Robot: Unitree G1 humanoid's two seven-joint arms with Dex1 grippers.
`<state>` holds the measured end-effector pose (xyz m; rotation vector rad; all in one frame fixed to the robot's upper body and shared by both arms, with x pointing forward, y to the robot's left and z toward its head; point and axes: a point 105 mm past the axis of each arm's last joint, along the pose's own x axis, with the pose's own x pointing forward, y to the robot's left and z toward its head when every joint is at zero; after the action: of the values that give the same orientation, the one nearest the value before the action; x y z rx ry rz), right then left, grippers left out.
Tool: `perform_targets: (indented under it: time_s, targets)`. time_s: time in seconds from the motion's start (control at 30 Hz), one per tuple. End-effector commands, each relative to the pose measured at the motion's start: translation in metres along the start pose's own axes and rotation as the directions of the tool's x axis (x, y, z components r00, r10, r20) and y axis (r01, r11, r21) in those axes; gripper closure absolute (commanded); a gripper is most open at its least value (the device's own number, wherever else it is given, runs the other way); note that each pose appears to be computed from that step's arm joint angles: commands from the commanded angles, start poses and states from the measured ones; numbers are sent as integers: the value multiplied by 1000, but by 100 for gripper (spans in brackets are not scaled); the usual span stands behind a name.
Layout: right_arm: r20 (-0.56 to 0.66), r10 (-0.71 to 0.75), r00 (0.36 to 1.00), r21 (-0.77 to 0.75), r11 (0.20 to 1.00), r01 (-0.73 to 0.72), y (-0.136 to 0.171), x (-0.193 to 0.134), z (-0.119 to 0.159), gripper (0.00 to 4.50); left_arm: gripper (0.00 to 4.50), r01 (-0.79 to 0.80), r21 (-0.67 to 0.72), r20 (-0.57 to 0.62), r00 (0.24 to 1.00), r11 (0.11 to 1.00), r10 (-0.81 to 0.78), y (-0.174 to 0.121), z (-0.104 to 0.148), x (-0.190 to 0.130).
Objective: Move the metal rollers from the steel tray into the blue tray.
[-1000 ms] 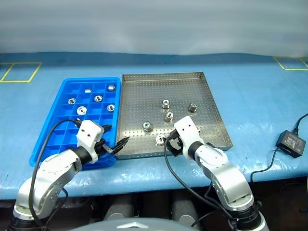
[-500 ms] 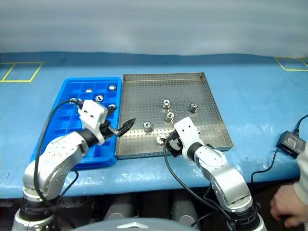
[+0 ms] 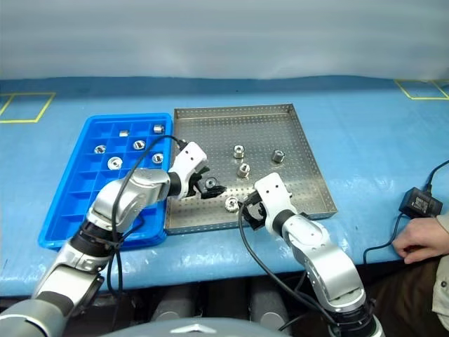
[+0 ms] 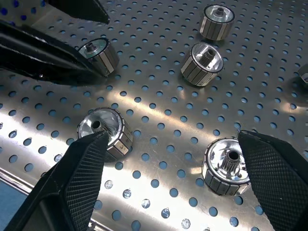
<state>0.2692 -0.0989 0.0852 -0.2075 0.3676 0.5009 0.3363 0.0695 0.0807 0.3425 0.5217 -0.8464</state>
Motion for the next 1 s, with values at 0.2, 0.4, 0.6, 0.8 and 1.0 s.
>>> perform_targets:
  time_s: [0.2,0.4,0.6,0.8,1.0]
  targets:
    - [60,-19,998,-4,1000,19,1,-5,12,0,18,-60,52,-39,997,997,62,11,-6,6]
    - [60,-7,998,-6,1000,8,3,-4,12,0,193,-65,22,50,997,998,64,10,5,1]
    - [64,27,998,-17,1000,-26,9,0,15,0,273,-172,-135,242,949,976,201,20,24,-24]
    - [107,109,988,-43,994,-105,26,13,32,0,273,-541,-392,313,682,744,661,67,22,-93]
    - [171,290,942,-103,956,-275,59,23,53,0,273,-768,-443,161,439,462,884,92,-20,-147]
